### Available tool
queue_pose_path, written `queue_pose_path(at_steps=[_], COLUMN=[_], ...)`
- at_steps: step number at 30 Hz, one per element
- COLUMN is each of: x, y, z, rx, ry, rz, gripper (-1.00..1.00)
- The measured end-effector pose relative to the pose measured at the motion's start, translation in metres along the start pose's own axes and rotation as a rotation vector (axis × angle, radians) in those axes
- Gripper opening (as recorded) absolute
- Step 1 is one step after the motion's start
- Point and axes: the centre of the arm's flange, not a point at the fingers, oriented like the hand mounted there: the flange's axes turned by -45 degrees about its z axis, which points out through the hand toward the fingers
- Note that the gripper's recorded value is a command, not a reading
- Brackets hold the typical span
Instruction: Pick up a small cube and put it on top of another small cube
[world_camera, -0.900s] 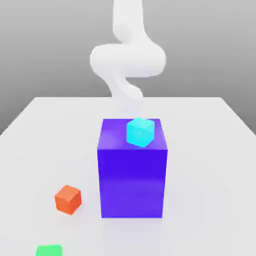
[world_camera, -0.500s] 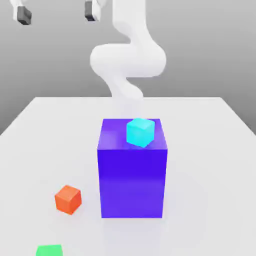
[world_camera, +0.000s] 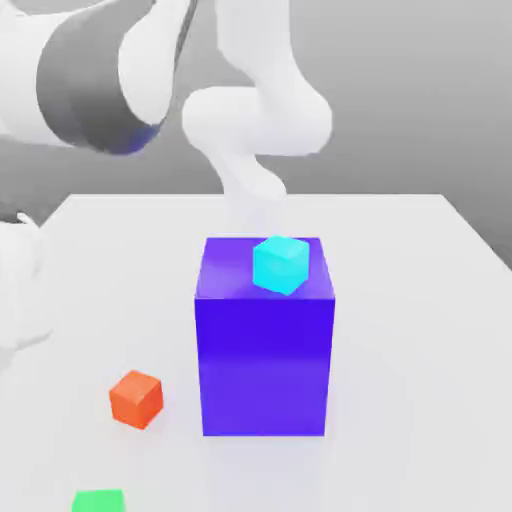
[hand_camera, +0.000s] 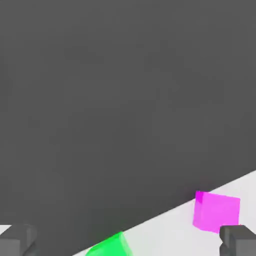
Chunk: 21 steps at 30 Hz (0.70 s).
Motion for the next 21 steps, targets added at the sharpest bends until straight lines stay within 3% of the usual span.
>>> queue_pose_path(at_steps=[7, 11, 12, 18, 21], x=[-0.011, -0.023, -0.024, -0.025, -0.019], y=[0.070, 0.081, 0.082, 0.082, 0.080], z=[0.119, 0.185, 0.194, 0.198, 0.166], rx=[-0.052, -0.059, -0.059, -0.057, -0.058], ry=[-0.139, -0.156, -0.157, -0.157, -0.157], rz=[0.103, 0.115, 0.115, 0.116, 0.115], gripper=[0.00, 0.00, -1.00, -1.00, -1.00])
